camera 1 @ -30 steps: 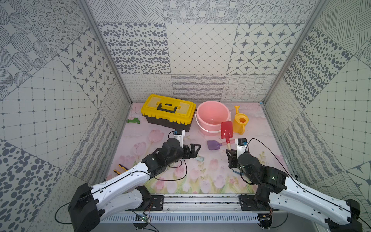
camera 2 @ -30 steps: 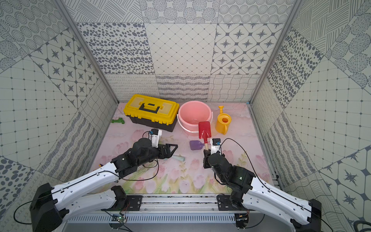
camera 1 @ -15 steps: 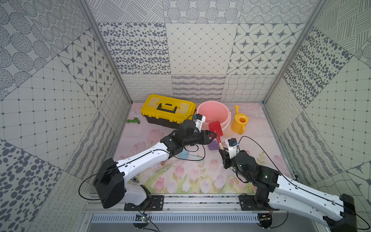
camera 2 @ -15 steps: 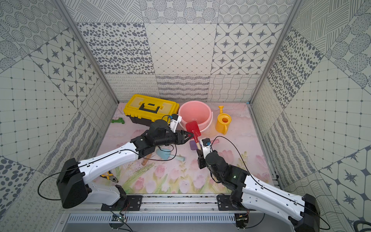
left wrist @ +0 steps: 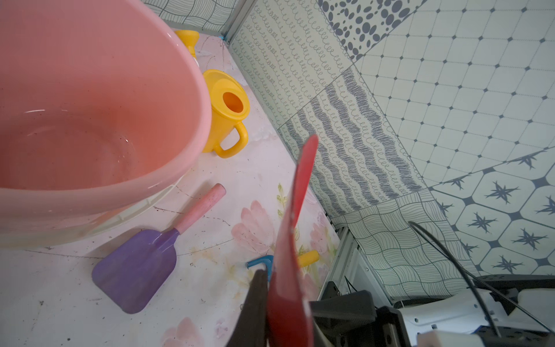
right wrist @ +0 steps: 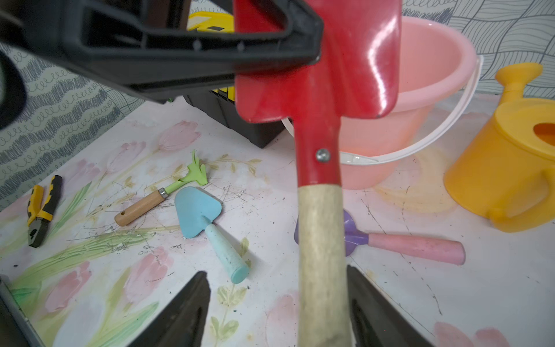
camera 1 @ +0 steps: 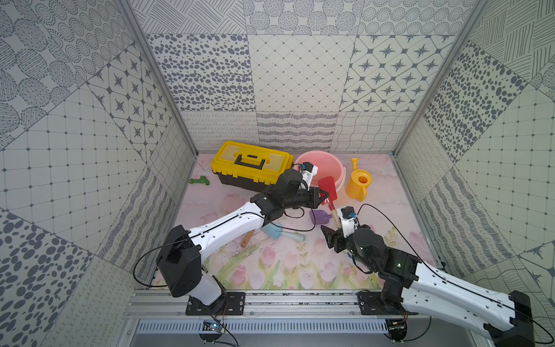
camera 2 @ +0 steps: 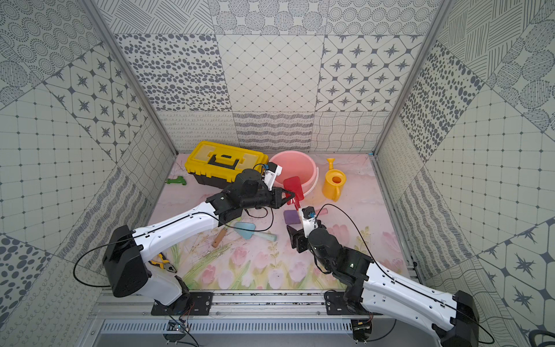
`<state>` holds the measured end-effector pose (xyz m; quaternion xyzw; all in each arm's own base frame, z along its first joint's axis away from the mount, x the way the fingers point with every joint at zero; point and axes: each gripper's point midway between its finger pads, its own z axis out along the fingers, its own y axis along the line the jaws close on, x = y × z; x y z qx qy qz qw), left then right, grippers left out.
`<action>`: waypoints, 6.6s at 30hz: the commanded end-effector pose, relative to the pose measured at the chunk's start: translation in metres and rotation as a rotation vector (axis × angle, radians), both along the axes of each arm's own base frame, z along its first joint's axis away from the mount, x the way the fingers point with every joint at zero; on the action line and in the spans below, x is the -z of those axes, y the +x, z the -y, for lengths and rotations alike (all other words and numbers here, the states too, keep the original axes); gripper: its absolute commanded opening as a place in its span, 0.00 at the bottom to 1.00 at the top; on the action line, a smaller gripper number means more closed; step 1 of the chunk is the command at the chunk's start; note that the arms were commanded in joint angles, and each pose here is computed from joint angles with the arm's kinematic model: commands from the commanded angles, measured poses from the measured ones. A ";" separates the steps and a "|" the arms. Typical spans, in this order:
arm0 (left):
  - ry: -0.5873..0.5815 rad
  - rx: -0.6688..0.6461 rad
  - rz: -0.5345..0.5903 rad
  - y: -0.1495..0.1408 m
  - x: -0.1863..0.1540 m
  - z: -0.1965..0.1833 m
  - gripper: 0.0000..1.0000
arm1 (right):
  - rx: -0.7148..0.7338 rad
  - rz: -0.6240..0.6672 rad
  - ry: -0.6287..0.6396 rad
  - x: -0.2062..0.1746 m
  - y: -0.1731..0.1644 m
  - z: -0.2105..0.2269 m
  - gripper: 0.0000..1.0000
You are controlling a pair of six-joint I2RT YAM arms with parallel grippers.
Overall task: Organize the gardening tools
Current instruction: Pick up the gardening tool from the center of the board, then place the gardening tool in the container, then pick up the gardening tool from the center of the board.
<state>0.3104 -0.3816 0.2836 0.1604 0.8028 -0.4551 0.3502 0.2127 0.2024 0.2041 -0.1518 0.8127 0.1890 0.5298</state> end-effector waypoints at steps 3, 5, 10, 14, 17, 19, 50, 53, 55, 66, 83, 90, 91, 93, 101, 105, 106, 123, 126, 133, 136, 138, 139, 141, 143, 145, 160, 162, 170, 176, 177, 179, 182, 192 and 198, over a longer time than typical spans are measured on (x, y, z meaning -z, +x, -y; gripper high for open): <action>-0.001 -0.025 0.279 0.019 -0.060 0.000 0.00 | 0.064 0.025 0.032 -0.009 0.004 0.010 0.97; 0.005 -0.050 0.360 0.028 -0.079 -0.001 0.00 | 0.097 0.029 0.030 -0.010 0.005 0.017 0.97; 0.059 -0.093 0.561 0.057 -0.118 0.006 0.00 | 0.160 0.040 0.037 -0.013 0.006 0.032 0.97; 0.154 -0.102 0.659 0.088 -0.128 0.017 0.00 | 0.184 0.044 0.045 -0.015 0.006 0.039 0.97; 0.225 -0.130 0.744 0.115 -0.123 0.021 0.00 | 0.212 0.051 0.050 -0.018 0.006 0.046 0.97; 0.266 -0.149 0.769 0.135 -0.110 0.020 0.00 | 0.236 0.057 0.054 -0.019 0.006 0.052 0.97; 0.339 -0.059 0.461 0.217 0.064 -0.010 0.06 | 0.318 0.034 0.051 -0.009 0.015 0.069 0.97; 0.332 -0.056 0.443 0.214 0.066 -0.010 0.19 | 0.320 0.031 0.053 -0.009 0.016 0.069 0.97; 0.325 -0.063 0.435 0.212 0.063 -0.013 0.26 | 0.321 0.029 0.053 -0.008 0.016 0.069 0.97; 0.172 -0.099 0.270 0.183 0.011 -0.022 0.78 | 0.321 0.016 0.062 -0.006 0.017 0.070 0.97; -0.068 -0.131 -0.169 0.029 0.038 -0.067 1.00 | 0.438 -0.201 0.076 0.044 0.043 0.100 0.97; 0.046 -0.104 -0.174 -0.034 0.082 -0.085 0.99 | 0.601 -0.448 0.124 0.100 0.044 0.132 0.97; 0.059 -0.101 -0.179 -0.039 0.087 -0.088 1.00 | 0.640 -0.486 0.128 0.109 0.041 0.138 0.97; 0.072 -0.094 -0.187 -0.047 0.095 -0.092 0.99 | 0.716 -0.559 0.132 0.121 0.034 0.150 0.97; 0.036 -0.073 -0.155 -0.065 0.084 -0.095 1.00 | 0.863 -0.734 0.234 0.162 0.004 0.176 0.97; 0.028 -0.074 -0.154 -0.067 0.081 -0.095 0.99 | 0.823 -0.784 0.281 0.169 -0.005 0.165 0.97; 0.027 -0.072 -0.155 -0.067 0.081 -0.094 1.00 | 0.809 -0.791 0.296 0.169 -0.007 0.161 0.97; 0.033 -0.096 -0.134 -0.067 0.077 -0.099 1.00 | 0.640 -0.687 0.092 0.139 -0.008 0.101 0.95; 0.036 -0.099 -0.134 -0.066 0.078 -0.100 0.99 | 0.582 -0.685 0.038 0.142 -0.020 0.086 0.94; 0.037 -0.103 -0.137 -0.065 0.078 -0.100 0.99 | 0.516 -0.724 -0.038 0.162 -0.043 0.056 0.94; 0.037 -0.103 -0.135 -0.065 0.078 -0.100 0.99 | 0.486 -0.743 -0.041 0.171 -0.042 0.040 0.93; 0.040 -0.105 -0.133 -0.065 0.078 -0.101 1.00 | 0.462 -0.750 -0.041 0.173 -0.038 0.028 0.93; 0.041 -0.108 -0.133 -0.065 0.079 -0.101 0.99 | 0.453 -0.753 -0.049 0.175 -0.036 0.023 0.93; 0.043 -0.108 -0.132 -0.065 0.079 -0.101 0.99 | 0.424 -0.739 -0.046 0.170 -0.026 0.006 0.93; 0.043 -0.109 -0.131 -0.065 0.078 -0.101 0.99 | 0.403 -0.722 -0.046 0.167 -0.017 -0.006 0.93; 0.043 -0.108 -0.130 -0.065 0.078 -0.101 0.99 | 0.389 -0.701 -0.044 0.162 -0.006 -0.018 0.93; 0.052 -0.117 -0.120 -0.064 0.079 -0.103 0.99 | 0.346 -0.564 -0.044 0.106 0.043 -0.009 0.95; 0.051 -0.115 -0.121 -0.064 0.079 -0.103 0.99 | 0.378 -0.557 -0.073 0.105 0.034 0.013 0.97; 0.047 -0.112 -0.129 -0.064 0.080 -0.102 0.99 | 0.526 -0.703 0.002 0.146 -0.015 0.096 0.97; 0.047 -0.108 -0.136 -0.063 0.083 -0.099 1.00 | 0.542 -0.796 -0.024 0.176 -0.038 0.104 0.97; 0.050 -0.108 -0.139 -0.063 0.084 -0.099 0.99 | 0.535 -0.813 -0.029 0.179 -0.040 0.102 0.97; 0.053 -0.109 -0.140 -0.063 0.085 -0.099 0.99 | 0.494 -0.840 -0.025 0.183 -0.044 0.091 0.96; 0.055 -0.110 -0.138 -0.062 0.085 -0.099 1.00 | 0.440 -0.823 -0.045 0.182 -0.050 0.074 0.95; 0.056 -0.114 -0.136 -0.062 0.085 -0.100 1.00 | 0.372 -0.834 -0.232 0.203 -0.077 0.057 0.68; 0.058 -0.117 -0.141 -0.061 0.087 -0.100 1.00 | 0.379 -0.801 -0.294 0.206 -0.076 0.063 0.39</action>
